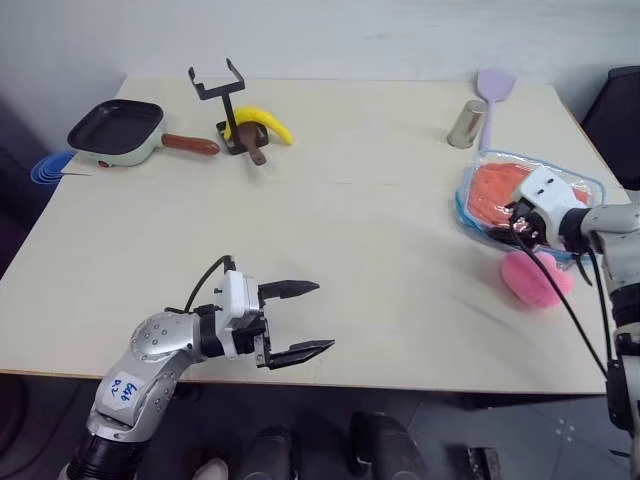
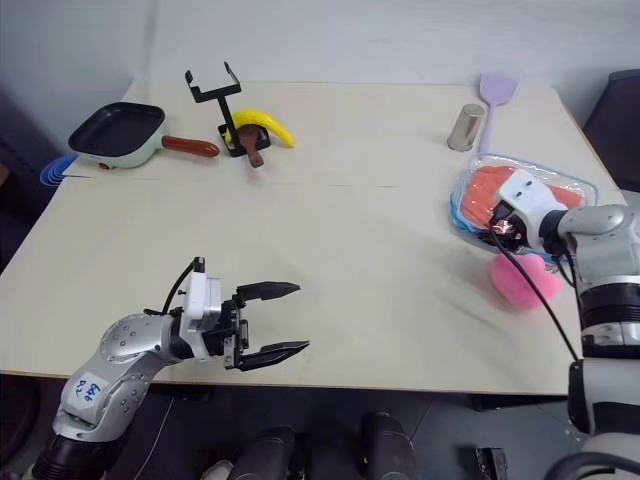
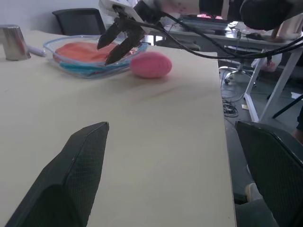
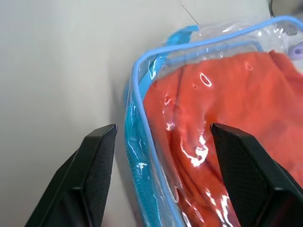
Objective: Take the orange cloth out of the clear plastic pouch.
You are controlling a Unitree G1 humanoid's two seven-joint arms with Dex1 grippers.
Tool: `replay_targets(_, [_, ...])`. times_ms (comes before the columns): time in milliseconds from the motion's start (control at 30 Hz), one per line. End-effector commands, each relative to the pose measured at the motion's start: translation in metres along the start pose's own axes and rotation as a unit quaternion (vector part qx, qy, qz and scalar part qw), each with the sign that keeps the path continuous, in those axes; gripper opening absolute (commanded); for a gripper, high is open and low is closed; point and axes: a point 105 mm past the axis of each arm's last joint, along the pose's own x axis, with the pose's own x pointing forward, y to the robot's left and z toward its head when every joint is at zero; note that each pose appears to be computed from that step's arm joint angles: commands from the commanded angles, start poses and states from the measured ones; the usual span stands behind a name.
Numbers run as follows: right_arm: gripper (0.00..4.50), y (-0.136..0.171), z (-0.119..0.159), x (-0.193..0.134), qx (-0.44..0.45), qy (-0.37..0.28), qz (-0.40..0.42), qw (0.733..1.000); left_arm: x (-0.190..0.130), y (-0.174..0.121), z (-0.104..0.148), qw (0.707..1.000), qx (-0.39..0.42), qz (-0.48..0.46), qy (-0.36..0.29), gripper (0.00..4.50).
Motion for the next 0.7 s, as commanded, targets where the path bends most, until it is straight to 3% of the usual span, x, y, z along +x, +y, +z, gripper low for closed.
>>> replay_targets(33, [3.27,-0.009,-0.005,-0.005,-0.036,0.015,-0.032,0.999,0.002,0.000,0.003,1.000,0.016,-0.004,-0.008,4.50])
replay_targets(200, [3.27,-0.002,-0.022,0.005,-0.049,0.054,-0.017,0.997,0.005,0.005,0.007,1.000,0.028,-0.002,-0.013,4.50])
replay_targets(300, [3.27,-0.001,-0.014,0.007,0.006,0.025,-0.011,1.000,0.002,0.008,0.007,0.999,0.033,0.005,-0.011,4.50])
replay_targets(533, [3.27,-0.007,-0.037,0.007,-0.035,0.073,-0.039,0.996,0.005,0.011,0.007,0.999,0.036,0.011,-0.016,4.50])
replay_targets(667, [2.42,-0.009,-0.039,0.007,-0.039,0.074,-0.041,0.996,0.007,0.011,0.008,0.999,0.038,0.009,-0.019,4.50])
replay_targets(700, [1.99,-0.008,-0.038,0.008,-0.041,0.071,-0.036,0.996,0.007,0.011,0.008,0.999,0.038,0.009,-0.019,4.50])
